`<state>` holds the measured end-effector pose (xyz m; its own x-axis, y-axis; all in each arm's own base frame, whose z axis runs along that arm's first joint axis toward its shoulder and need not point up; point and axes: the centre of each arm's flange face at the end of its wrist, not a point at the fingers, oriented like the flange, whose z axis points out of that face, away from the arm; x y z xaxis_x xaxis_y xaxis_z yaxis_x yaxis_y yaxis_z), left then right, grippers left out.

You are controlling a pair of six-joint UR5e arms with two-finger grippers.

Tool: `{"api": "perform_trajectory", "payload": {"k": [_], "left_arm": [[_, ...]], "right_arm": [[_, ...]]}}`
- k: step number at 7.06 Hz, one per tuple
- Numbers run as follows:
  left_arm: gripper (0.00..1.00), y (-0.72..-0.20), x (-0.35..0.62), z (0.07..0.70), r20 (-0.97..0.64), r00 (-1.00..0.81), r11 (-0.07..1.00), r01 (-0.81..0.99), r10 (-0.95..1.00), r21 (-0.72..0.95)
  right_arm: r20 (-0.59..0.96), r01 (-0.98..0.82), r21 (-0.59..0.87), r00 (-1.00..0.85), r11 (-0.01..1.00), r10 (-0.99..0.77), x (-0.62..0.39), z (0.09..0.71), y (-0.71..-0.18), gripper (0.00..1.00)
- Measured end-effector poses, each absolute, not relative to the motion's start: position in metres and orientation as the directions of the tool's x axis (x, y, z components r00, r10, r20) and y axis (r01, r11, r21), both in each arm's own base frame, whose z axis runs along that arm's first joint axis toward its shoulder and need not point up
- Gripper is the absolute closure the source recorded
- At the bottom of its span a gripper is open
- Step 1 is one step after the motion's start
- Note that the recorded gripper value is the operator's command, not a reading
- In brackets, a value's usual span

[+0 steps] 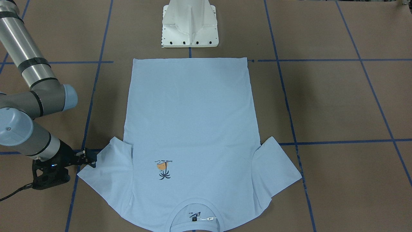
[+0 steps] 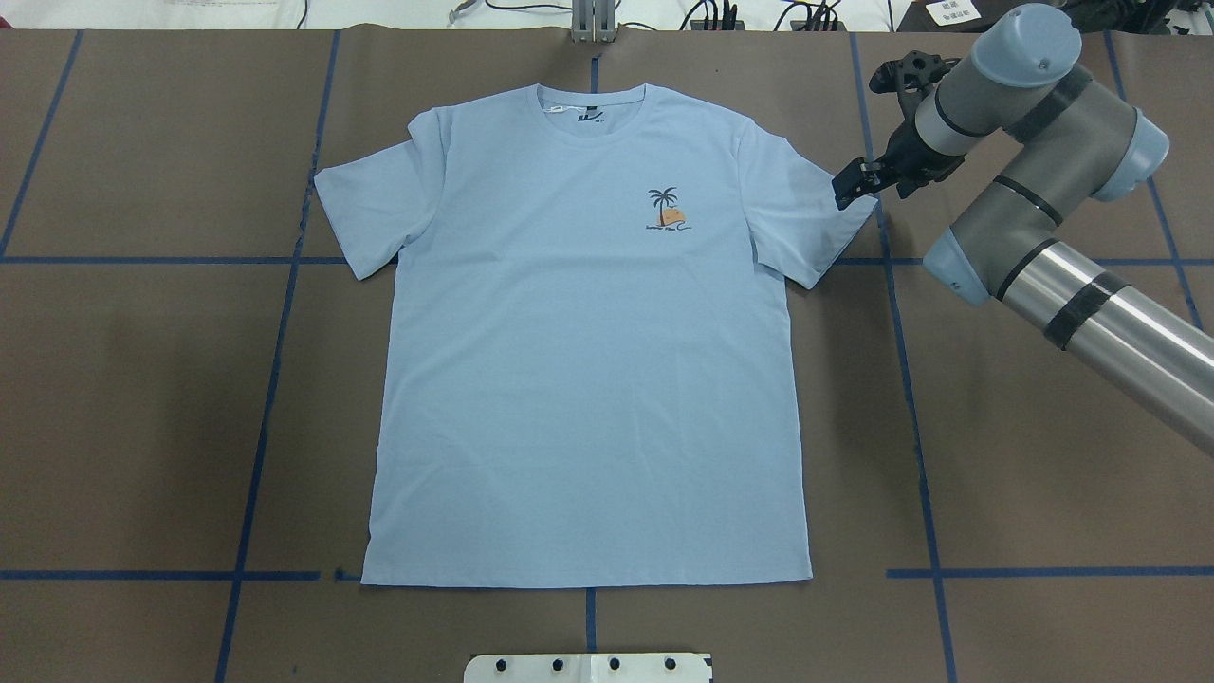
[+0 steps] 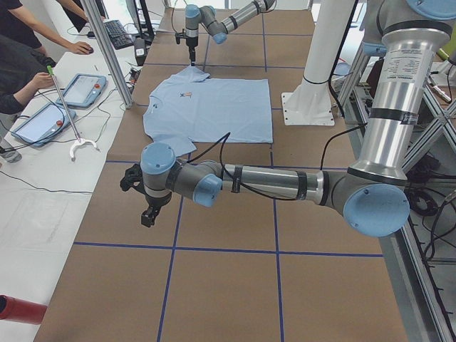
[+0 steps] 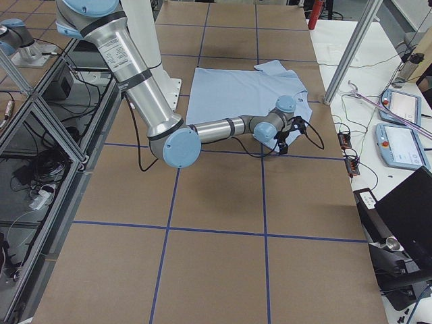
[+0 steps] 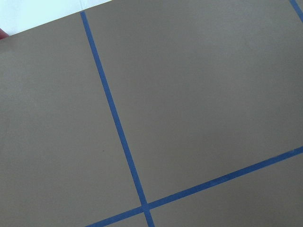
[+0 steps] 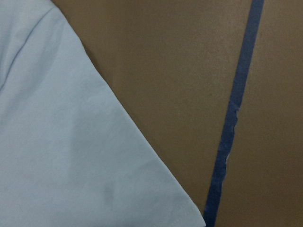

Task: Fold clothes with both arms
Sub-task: 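Move the right gripper down to the sleeve nearest it and grasp it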

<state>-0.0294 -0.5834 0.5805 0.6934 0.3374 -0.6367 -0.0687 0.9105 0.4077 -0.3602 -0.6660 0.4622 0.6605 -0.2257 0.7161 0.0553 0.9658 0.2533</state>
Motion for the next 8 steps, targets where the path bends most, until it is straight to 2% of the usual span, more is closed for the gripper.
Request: {"api": "perform_trajectory", "payload": {"k": [1, 2, 4, 5, 7, 8], "left_arm": [[0.00, -0.583, -0.029, 0.581, -0.636, 0.693, 0.910, -0.069, 0.338, 0.408], [0.00, -0.583, -0.029, 0.580, -0.636, 0.693, 0.910, -0.069, 0.339, 0.409], [0.00, -0.583, -0.029, 0.580, -0.636, 0.694, 0.910, -0.070, 0.338, 0.409], [0.00, -0.583, -0.029, 0.580, -0.636, 0.694, 0.910, -0.069, 0.338, 0.409], [0.00, -0.584, -0.029, 0.579, -0.636, 0.694, 0.910, -0.068, 0.338, 0.410], [0.00, -0.585, -0.029, 0.578, -0.636, 0.694, 0.909, -0.068, 0.338, 0.410]], "right_arm": [[0.705, 0.050, 0.252, 0.675, 0.966, -0.219, -0.366, 0.461, -0.676, 0.08], [0.697, 0.047, 0.250, 0.685, 0.967, -0.214, -0.369, 0.462, -0.680, 0.23], [0.690, 0.049, 0.241, 0.693, 0.969, -0.207, -0.371, 0.470, -0.679, 0.25], [0.690, 0.051, 0.239, 0.693, 0.970, -0.207, -0.371, 0.471, -0.678, 0.30], [0.693, 0.057, 0.236, 0.690, 0.970, -0.209, -0.373, 0.472, -0.676, 0.88], [0.694, 0.060, 0.234, 0.689, 0.970, -0.210, -0.374, 0.472, -0.675, 1.00]]}}
